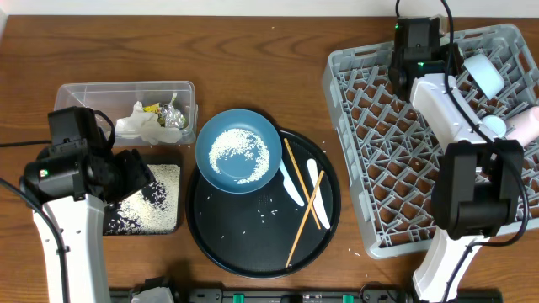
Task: Sort waste into correct bins and load items into the dishwasher rack
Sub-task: 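Lift the mint-green bowl with right gripper and carry it to the rack, then set the mint-green bowl in the rack and open right gripper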
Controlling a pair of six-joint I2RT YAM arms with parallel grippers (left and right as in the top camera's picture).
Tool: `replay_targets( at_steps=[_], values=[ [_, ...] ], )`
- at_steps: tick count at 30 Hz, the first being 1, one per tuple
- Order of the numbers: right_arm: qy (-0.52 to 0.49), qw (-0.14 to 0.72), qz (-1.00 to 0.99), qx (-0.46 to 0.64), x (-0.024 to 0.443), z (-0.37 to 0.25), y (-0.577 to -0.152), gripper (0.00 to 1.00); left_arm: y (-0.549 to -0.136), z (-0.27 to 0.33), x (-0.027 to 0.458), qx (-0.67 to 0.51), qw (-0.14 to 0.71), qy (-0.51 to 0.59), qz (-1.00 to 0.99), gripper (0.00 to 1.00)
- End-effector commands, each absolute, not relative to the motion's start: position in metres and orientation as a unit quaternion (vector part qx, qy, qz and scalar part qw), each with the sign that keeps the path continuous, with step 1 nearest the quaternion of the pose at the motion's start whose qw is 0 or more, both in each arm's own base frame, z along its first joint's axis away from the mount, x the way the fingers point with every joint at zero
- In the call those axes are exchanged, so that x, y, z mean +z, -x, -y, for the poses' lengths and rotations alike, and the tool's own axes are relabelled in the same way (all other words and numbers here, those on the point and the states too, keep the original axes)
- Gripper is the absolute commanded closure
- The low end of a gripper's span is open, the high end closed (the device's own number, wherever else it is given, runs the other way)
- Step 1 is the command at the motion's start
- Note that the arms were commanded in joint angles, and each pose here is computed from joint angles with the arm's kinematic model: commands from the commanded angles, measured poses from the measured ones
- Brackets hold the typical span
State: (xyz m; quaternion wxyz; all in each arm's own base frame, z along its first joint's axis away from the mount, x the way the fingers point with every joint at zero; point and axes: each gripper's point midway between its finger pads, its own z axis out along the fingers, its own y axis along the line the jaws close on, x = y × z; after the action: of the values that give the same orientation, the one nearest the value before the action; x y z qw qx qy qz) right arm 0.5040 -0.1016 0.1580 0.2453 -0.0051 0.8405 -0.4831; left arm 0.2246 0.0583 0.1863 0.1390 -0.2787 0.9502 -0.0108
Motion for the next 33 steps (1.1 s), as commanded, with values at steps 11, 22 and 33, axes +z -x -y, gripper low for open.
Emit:
replay_targets(
  at_steps=[11,22,33],
  values=[
    [-0.003,0.244,-0.882,-0.403,0.129,0.056,-0.486,0.43,-0.223,-0.061,0.184,-0.005,0.134,0.286,-0.949,0.28],
    [-0.006,0.354,-0.914,-0.198,0.216,0.007,-0.469,0.12,-0.223,-0.061,0.184,-0.005,0.134,0.286,-0.949,0.28],
    [0.112,0.386,-0.914,0.057,0.275,-0.095,-0.411,0.2,-0.223,-0.061,0.184,-0.005,0.134,0.286,-0.949,0.27]
  ],
)
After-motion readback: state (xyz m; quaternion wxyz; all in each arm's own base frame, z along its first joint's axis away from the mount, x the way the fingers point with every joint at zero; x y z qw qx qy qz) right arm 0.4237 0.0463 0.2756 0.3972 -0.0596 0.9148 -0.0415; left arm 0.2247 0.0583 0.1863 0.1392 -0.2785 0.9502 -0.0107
